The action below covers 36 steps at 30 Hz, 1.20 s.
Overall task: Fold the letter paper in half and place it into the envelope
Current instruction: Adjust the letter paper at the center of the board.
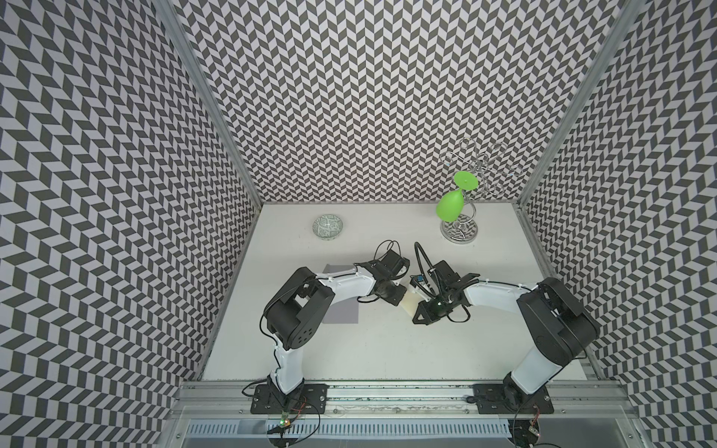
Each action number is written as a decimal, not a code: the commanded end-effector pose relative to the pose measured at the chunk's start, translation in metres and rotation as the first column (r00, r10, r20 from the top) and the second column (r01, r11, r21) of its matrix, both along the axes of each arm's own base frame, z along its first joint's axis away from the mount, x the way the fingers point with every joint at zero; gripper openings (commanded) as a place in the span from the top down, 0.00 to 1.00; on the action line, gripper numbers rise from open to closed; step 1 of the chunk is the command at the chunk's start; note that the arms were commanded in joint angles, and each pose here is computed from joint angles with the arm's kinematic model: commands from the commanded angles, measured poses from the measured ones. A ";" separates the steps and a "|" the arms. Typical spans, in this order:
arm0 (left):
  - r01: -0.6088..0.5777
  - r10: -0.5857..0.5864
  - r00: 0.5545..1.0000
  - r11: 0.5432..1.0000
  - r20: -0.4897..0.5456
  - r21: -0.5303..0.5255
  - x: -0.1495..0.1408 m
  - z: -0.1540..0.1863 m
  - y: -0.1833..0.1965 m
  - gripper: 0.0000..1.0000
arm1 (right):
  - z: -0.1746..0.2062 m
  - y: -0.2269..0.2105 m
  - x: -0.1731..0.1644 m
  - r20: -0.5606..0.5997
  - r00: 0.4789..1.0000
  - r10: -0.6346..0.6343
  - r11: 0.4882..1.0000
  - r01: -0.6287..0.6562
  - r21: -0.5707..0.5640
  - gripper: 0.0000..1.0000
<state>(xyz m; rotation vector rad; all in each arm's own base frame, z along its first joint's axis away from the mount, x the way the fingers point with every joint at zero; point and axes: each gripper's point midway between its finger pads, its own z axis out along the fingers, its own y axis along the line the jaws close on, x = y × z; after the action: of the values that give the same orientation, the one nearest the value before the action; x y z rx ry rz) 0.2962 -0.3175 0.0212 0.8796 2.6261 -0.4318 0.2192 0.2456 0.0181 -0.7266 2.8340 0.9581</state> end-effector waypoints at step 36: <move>0.003 -0.011 0.994 0.997 -0.106 -0.079 -0.022 0.057 -0.004 0.56 | 0.025 -0.044 0.058 0.075 0.967 -0.243 0.970 0.244 0.001 0.79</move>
<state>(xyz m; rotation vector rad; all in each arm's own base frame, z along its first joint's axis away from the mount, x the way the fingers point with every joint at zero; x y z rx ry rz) 0.2618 -0.3483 0.0750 0.9693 2.6506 -0.6147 0.2790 0.2028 0.0386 -0.4855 2.7724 0.7546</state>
